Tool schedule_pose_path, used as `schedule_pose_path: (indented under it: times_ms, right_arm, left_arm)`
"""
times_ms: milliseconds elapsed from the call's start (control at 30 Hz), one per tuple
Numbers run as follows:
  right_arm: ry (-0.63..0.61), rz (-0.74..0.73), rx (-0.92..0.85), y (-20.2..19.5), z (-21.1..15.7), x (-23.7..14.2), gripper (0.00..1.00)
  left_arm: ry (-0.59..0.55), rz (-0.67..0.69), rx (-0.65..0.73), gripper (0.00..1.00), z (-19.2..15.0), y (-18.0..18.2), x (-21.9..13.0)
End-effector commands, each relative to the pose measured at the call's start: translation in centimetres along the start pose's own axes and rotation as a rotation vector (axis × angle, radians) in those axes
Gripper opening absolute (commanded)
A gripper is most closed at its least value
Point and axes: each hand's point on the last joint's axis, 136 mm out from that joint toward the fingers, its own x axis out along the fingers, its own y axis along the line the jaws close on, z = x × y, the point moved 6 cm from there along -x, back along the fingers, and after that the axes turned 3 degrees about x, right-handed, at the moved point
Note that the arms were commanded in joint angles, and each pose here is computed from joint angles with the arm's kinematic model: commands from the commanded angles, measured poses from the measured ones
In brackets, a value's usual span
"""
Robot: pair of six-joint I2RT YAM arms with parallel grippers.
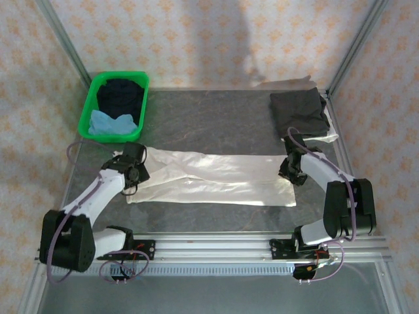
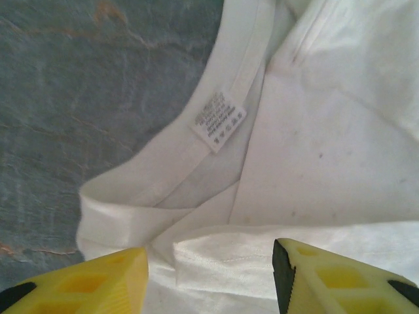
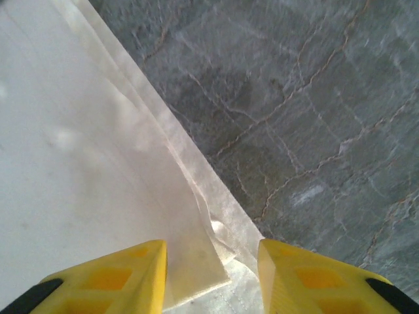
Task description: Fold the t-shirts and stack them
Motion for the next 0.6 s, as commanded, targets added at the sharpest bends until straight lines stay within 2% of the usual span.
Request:
schedule_pose_path:
  times_ms: [0, 67, 233, 433, 567]
  right_arm:
    - [-0.002, 0.012, 0.022, 0.0, -0.5, -0.1, 0.43]
    - [0.005, 0.017, 0.025, 0.1, -0.8, 0.1, 0.47]
    - [0.014, 0.025, 0.017, 0.8, -1.3, 0.1, 0.48]
    - [-0.002, 0.033, 0.016, 1.0, -1.2, -0.3, 0.36]
    - [-0.014, 0.017, 0.017, 0.7, -1.2, -0.4, 0.24]
  left_arm:
    - [0.015, -0.035, 0.018, 0.54, 1.0, -1.1, 0.6]
    - [0.033, -0.03, 0.029, 0.55, 1.2, -1.5, 1.2]
    - [0.053, -0.001, 0.04, 0.52, 1.2, -1.6, 2.2]
    - [0.042, 0.025, 0.038, 0.19, 1.2, -1.2, 1.9]
    - [0.007, 0.031, 0.032, 0.1, 1.6, -0.8, 0.7]
